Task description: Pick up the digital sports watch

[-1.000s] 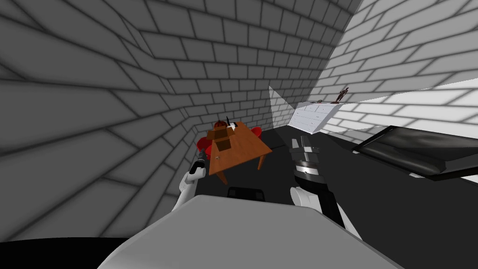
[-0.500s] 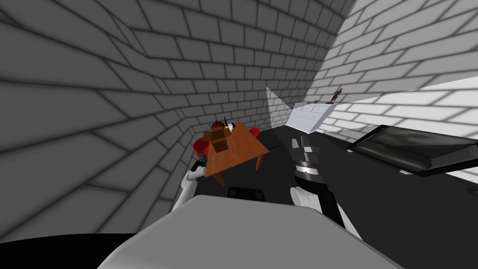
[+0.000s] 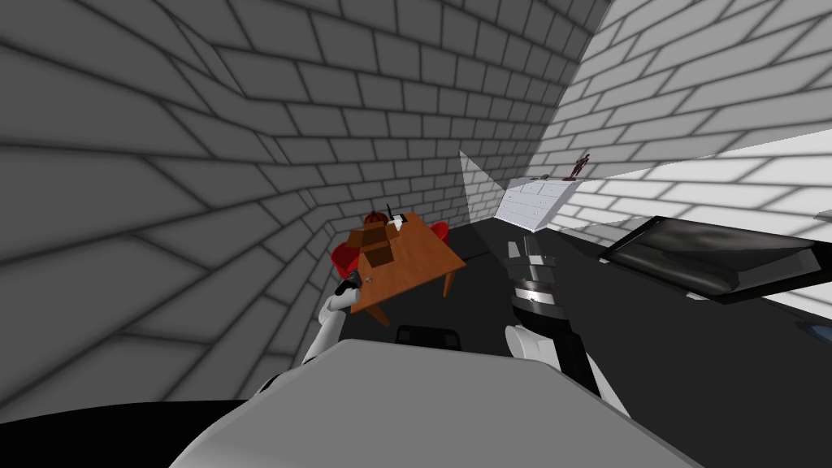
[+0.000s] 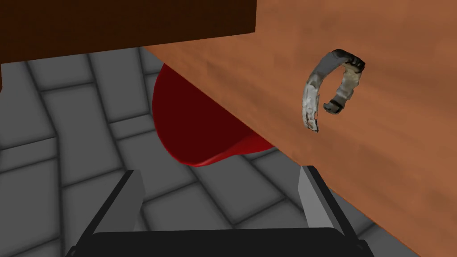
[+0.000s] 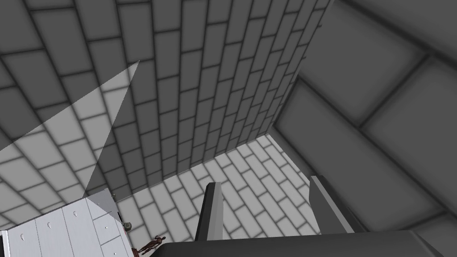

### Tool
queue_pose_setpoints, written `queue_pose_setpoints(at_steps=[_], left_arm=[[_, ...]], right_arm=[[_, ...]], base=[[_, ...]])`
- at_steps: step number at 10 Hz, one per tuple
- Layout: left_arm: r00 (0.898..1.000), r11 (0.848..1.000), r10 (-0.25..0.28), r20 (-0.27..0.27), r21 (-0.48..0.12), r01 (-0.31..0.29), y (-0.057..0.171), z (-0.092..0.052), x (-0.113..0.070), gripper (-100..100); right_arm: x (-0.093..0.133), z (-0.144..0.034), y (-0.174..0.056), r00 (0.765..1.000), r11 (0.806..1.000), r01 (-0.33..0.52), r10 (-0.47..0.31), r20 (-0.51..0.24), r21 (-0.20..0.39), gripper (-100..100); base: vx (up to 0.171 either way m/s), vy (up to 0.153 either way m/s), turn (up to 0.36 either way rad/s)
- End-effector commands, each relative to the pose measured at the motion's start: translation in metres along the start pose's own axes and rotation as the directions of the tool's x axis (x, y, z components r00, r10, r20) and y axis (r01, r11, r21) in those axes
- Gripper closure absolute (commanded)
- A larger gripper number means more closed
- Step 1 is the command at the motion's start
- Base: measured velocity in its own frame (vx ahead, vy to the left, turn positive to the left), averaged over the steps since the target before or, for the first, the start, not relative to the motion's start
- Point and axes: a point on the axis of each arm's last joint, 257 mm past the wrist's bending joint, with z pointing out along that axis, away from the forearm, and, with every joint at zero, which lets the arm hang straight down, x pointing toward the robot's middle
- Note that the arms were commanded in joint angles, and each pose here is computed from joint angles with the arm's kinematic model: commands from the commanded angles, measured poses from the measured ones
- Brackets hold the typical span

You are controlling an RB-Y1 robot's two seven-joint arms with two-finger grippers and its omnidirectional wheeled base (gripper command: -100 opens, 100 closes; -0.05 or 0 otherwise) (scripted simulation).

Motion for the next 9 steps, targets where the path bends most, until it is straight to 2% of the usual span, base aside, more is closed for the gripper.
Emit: queue_pose_setpoints(at_steps=[1, 6, 8, 9], left_arm=[[1.0, 0.998, -0.015, 0.015, -0.068, 0.016, 0.02, 0.004, -0.004, -100], [0.998, 0.975, -0.035, 0.044, -0.216, 0.044, 0.066, 0.01, -0.007, -100], [0.998, 0.967, -0.037, 0.05, -0.252, 0.048, 0.078, 0.009, -0.006, -100], [0.998, 0.969, -0.036, 0.048, -0.242, 0.047, 0.074, 0.011, -0.006, -100]], right_arm=[[0.0, 0.0, 0.0, 1.0, 1.0, 0.0, 0.0, 0.0, 0.0, 0], [0.0, 0.0, 0.0, 1.0, 1.0, 0.0, 0.0, 0.0, 0.0, 0], [0.0, 0.0, 0.0, 1.0, 1.0, 0.0, 0.0, 0.0, 0.0, 0], [0.0, 0.0, 0.0, 1.0, 1.0, 0.0, 0.0, 0.0, 0.0, 0]], base=[[0.058, -0.046, -0.031], [0.057, -0.015, -0.008], [0.048, 0.008, 0.001], [0.02, 0.005, 0.0]])
